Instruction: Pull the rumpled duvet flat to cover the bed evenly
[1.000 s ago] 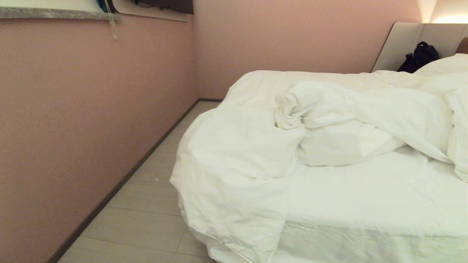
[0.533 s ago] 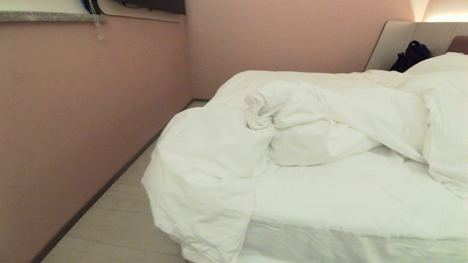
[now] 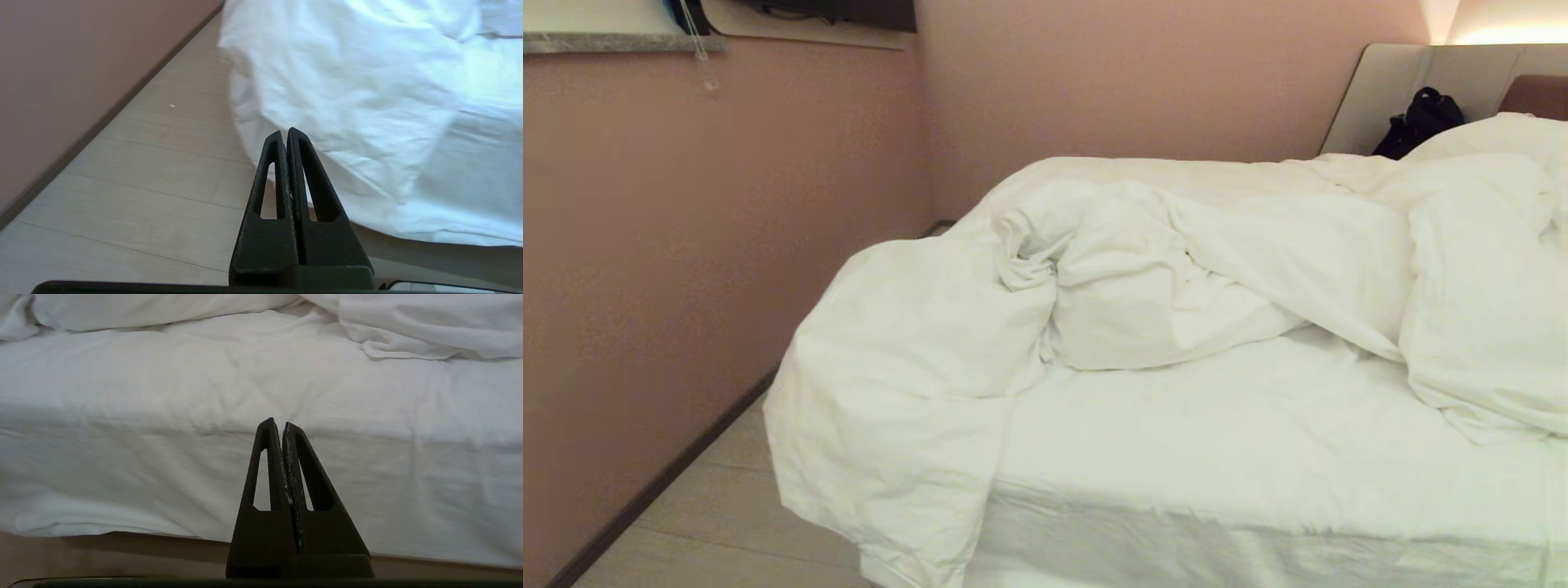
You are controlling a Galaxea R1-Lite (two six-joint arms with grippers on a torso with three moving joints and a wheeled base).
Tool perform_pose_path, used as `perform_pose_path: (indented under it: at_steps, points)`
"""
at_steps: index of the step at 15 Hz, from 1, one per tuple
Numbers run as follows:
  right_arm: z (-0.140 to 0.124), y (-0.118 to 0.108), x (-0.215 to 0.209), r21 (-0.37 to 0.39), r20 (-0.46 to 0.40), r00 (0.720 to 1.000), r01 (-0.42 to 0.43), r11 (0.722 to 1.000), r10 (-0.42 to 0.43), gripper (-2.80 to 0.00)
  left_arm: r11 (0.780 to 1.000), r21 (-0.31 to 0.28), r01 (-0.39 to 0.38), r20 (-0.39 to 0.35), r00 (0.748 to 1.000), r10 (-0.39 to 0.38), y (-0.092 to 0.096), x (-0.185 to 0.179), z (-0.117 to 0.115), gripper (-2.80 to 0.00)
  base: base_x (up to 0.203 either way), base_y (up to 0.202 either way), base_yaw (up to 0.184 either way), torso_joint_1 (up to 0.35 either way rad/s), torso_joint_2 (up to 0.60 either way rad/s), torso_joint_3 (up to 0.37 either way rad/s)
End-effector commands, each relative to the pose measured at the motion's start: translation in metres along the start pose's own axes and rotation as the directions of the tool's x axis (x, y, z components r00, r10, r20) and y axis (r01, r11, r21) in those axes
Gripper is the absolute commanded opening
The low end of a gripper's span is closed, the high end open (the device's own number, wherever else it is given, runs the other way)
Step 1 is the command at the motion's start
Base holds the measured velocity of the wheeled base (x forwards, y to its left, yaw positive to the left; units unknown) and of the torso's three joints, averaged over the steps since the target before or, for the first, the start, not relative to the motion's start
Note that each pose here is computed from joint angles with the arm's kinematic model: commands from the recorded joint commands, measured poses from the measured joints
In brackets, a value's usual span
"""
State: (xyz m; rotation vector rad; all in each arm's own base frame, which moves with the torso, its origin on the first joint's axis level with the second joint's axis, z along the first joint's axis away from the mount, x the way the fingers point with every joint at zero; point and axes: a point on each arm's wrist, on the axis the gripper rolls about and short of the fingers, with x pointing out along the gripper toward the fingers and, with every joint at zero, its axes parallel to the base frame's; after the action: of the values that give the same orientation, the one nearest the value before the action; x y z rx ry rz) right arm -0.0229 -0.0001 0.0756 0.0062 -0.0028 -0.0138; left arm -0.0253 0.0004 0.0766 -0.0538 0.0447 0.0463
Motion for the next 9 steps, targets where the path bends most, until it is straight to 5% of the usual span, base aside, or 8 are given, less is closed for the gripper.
perform_pose_path:
  at_steps: [1,5,9]
  points:
    - [0.0,0.0,0.0001,0.0,-0.001,1.0,0.0,1.0,0.0,-2.8,1.0,-0.001,-0.001,0.0,1.0,0.001,0.0,0.0,0.0,-2.8,0.0,-0.192,0.001,-0.001,0.0,-0.006]
    - [0.0,0.0,0.0001,0.0,-0.001,1.0,0.0,1.0,0.0,-2.8,1.0,-0.002,-0.001,0.0,1.0,0.001,0.0,0.0,0.0,-2.8,0.0,-0.158,-0.002,0.002,0.0,0.002]
    - [0.0,0.0,0.0001,0.0,-0.001,1.0,0.0,1.0,0.0,-2.8,1.0,-0.004,-0.001,-0.001,1.0,0.001,0.0,0.0,-0.0002,-2.8,0.0,0.0,0.0,0.0,0.0,0.0]
